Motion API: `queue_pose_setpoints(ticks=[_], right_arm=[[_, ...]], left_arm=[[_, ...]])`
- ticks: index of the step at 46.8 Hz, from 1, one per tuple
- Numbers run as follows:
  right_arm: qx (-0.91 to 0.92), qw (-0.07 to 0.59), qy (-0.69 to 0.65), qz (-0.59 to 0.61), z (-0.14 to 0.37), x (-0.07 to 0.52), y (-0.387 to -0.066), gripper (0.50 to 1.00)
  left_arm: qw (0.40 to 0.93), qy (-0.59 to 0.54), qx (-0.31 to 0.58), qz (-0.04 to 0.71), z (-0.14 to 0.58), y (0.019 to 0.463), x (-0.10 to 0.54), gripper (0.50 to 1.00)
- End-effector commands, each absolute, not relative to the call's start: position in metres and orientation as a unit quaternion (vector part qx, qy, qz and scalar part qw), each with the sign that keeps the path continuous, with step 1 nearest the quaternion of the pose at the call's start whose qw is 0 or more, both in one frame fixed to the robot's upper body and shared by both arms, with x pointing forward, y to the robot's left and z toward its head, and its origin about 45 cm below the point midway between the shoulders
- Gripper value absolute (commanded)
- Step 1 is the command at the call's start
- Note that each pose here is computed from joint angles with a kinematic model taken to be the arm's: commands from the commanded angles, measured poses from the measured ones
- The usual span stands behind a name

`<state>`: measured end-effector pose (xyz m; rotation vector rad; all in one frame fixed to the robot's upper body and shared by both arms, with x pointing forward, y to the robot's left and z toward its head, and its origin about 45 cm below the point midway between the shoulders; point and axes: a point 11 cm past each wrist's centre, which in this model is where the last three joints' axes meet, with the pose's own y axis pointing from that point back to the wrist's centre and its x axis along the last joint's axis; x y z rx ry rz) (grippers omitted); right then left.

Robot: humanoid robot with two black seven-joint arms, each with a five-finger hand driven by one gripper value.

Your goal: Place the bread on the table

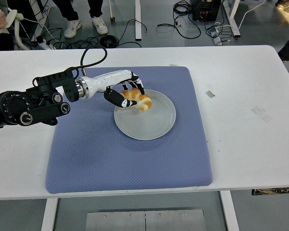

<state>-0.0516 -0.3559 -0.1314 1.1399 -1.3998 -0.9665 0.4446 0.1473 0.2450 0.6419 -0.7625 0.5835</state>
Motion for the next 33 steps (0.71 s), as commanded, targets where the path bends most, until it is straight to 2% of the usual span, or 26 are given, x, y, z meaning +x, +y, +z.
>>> queue_pose_setpoints(ticks=[1, 22, 33], right_arm=[[0.476, 0.52, -0.584, -0.403, -0.131, -0.051, -0.356, 1.0], [0.475, 0.519, -0.584, -0.403, -0.131, -0.051, -0.356, 1.0], [0.475, 0.52, -0.584, -0.403, -0.131, -0.051, -0.356, 1.0]], left_arm=[[0.834, -0.36, 0.308, 0.283, 0.247, 0.156, 0.447, 0.5], [0.82, -0.353, 0.323, 0.315, 0.255, 0.208, 0.448, 0.5], [0.825, -0.347, 0.318, 0.313, 0.257, 0.212, 0.441, 0.5]])
